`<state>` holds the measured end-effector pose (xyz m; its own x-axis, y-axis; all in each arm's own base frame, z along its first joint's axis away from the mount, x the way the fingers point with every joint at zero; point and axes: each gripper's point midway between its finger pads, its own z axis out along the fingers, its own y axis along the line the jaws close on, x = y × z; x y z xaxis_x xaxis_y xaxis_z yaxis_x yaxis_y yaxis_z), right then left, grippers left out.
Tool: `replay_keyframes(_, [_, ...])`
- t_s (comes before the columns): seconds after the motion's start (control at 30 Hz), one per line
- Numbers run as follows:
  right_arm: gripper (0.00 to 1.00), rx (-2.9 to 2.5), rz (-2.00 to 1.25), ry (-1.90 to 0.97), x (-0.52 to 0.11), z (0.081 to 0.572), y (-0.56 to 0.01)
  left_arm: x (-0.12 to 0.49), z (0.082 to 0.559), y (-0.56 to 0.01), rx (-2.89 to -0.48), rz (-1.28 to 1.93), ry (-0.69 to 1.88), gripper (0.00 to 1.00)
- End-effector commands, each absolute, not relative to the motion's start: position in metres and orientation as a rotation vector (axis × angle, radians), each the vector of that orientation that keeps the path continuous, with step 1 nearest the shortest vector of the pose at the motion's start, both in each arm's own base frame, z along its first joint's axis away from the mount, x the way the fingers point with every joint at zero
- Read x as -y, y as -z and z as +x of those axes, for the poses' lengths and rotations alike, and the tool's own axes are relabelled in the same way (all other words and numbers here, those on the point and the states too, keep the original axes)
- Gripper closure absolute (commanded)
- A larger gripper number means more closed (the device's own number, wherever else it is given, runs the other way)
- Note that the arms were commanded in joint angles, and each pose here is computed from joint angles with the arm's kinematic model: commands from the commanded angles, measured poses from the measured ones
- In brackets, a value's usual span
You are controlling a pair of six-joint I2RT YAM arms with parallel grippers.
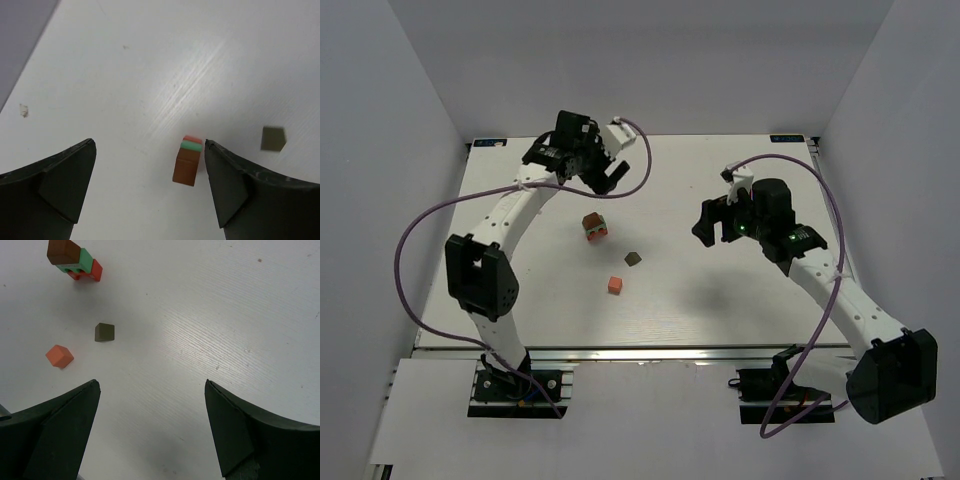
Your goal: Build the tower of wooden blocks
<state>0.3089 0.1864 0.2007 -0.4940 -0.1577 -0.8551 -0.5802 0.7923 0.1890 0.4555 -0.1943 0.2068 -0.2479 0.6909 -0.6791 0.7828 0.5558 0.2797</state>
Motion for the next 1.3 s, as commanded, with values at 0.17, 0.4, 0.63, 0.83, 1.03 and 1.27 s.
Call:
replay_keyframes(0.17, [0.11,-1.985,-0.278,-0.457,-0.157,0.319,-0.223,0.214,0.424,-0.306,-2.003,0.318,0.479,0.02])
replay_keyframes(0.4, [0.11,-2.099,-0.008,-0.315,-0.124,0.318,-0.190,0.272,0.325,-0.243,-2.291,0.381,0.435,0.02])
replay_keyframes(0.63, [0.11,-2.083,-0.014,-0.387,-0.129,0.307,-0.185,0.243,0.258,-0.178,-2.454,0.250,0.365,0.02])
replay_keyframes(0.83, [0.11,-2.083,-0.037,-0.384,-0.127,0.300,-0.180,0.221,0.234,-0.110,-2.557,0.304,0.267,0.02])
replay_keyframes(1.03, [0.11,-2.103,-0.049,-0.380,-0.127,0.300,-0.176,0.221,0.243,-0.086,-2.525,0.351,0.226,0.04])
replay_keyframes(1.27, [0.11,-2.100,-0.062,-0.373,-0.127,0.300,-0.176,0.230,0.262,-0.066,-2.485,0.434,0.183,0.13])
